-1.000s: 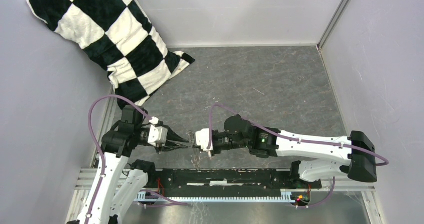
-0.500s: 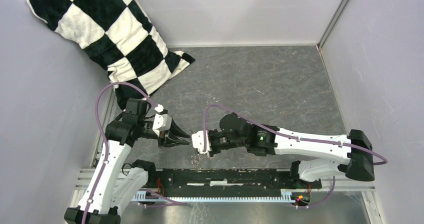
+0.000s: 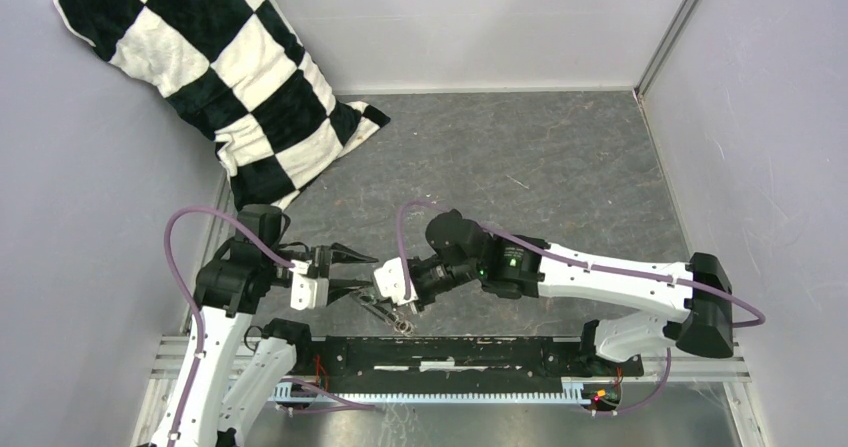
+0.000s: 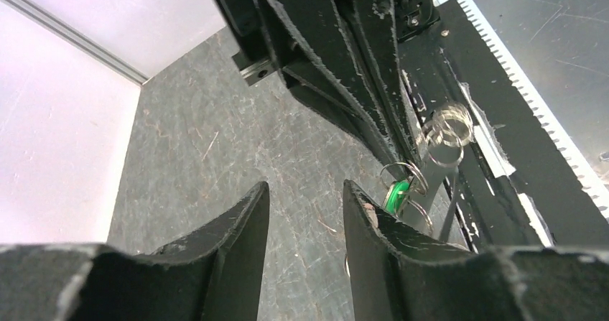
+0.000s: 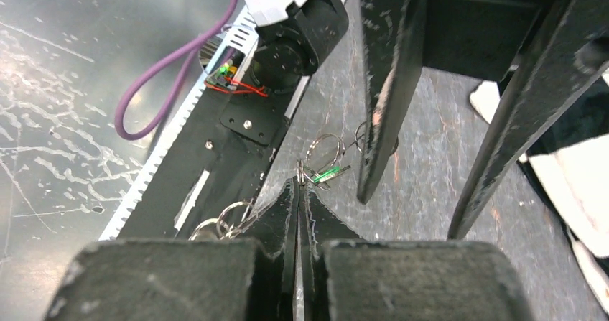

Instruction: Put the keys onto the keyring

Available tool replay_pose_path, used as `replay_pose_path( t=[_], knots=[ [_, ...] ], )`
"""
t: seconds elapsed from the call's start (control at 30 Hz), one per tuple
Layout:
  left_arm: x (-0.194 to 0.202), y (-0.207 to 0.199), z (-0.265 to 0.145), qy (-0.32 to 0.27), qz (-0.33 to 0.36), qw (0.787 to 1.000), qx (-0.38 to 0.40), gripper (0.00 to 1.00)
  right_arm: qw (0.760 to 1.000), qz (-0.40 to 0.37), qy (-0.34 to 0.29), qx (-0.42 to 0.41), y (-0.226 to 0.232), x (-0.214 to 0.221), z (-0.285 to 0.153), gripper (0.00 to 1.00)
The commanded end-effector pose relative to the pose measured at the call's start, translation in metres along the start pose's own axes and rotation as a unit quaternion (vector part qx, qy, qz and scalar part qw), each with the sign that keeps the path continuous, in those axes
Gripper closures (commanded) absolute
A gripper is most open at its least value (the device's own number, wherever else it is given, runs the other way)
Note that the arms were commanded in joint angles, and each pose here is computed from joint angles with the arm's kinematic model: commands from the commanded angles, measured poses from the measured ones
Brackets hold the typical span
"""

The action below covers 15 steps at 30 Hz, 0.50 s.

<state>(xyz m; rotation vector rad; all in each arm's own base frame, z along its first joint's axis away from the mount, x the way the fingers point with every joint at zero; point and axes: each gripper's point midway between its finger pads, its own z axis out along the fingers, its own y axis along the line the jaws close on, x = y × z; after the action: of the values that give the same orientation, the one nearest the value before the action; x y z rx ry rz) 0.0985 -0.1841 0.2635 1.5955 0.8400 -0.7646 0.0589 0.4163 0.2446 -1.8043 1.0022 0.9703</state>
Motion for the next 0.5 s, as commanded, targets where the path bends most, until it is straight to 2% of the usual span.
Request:
replay_pose_path(
  t=[0.0,0.2,0.27,0.47],
  knots=[
    [-0.004,-0.003,0.000,-0.003,0.028,1.000,0.003,0.50,0.995,-0.030,-0.068,-0.060,-0.001,-0.042,-0.004,1.00],
    [-0.006,-0.037,-0.003,0.011,0.009,0.998,0.054,0.52,0.991,-0.023,-0.060,-0.121,0.005,-0.044,-0.006,1.00],
    [-0.008,-0.038,-0.003,0.010,-0.014,0.998,0.056,0.54,0.989,-0.024,-0.053,-0.134,0.007,-0.043,-0.006,1.00],
    [-0.018,-0.043,-0.002,-0.003,-0.017,0.998,0.061,0.56,0.988,-0.023,-0.023,-0.154,0.008,-0.033,-0.008,0.99]
  ],
)
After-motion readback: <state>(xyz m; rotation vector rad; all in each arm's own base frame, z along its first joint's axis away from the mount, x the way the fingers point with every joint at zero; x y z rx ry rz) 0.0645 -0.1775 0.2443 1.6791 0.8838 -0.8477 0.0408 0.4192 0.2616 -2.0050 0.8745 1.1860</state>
